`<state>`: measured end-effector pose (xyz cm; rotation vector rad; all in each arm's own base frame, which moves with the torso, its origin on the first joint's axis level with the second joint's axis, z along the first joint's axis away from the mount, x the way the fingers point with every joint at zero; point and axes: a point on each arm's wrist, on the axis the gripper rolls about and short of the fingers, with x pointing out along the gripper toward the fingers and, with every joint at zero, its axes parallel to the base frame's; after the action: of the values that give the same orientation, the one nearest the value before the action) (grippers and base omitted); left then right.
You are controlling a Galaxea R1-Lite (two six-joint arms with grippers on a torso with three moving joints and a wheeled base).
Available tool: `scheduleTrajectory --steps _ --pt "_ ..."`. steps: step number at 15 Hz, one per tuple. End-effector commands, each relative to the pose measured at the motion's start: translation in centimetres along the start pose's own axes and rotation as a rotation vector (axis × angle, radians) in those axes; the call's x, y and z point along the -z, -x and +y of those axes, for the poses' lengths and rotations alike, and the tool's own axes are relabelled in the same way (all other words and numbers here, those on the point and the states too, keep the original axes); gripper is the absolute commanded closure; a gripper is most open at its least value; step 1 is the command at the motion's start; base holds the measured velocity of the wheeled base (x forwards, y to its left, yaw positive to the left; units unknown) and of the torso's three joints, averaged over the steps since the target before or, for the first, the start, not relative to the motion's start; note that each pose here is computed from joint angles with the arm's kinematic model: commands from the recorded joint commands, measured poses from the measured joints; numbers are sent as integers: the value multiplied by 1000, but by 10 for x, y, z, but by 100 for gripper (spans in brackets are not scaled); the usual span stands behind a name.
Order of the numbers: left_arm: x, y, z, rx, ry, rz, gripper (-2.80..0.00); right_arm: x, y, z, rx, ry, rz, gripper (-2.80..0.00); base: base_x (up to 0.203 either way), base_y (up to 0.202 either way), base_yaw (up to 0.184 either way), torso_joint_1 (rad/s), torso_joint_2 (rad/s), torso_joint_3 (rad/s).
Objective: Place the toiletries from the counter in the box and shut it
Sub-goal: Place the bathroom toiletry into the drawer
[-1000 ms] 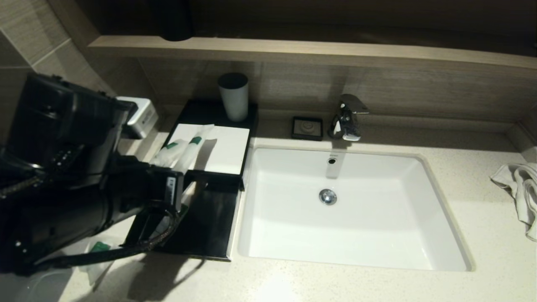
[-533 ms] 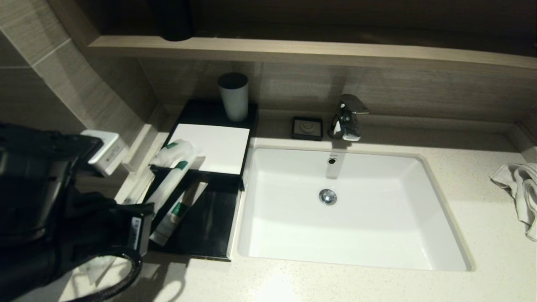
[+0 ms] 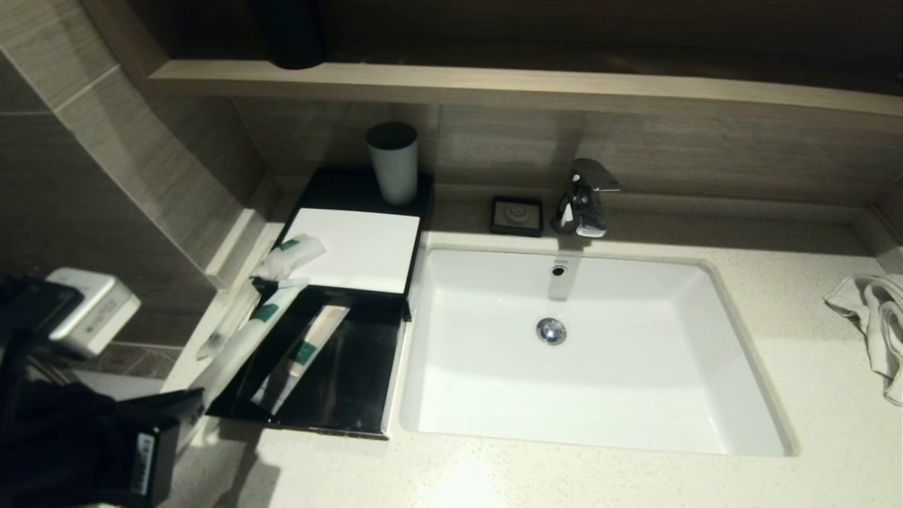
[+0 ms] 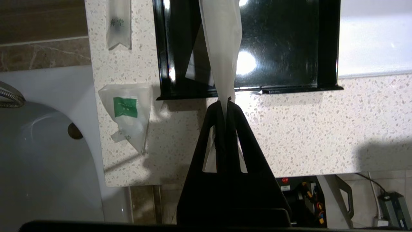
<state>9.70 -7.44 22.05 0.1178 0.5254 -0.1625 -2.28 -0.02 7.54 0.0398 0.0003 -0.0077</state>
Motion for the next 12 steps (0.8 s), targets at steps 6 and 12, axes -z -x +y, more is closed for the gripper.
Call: scheduleTrajectory --steps 6,12 --pt "24 -12 -2 23 21 92 0 0 0 0 0 0 1 0 0 0 0 0 0 0" --pt "16 -39 -15 0 46 102 0 0 0 0 0 0 1 0 0 0 0 0 0 0"
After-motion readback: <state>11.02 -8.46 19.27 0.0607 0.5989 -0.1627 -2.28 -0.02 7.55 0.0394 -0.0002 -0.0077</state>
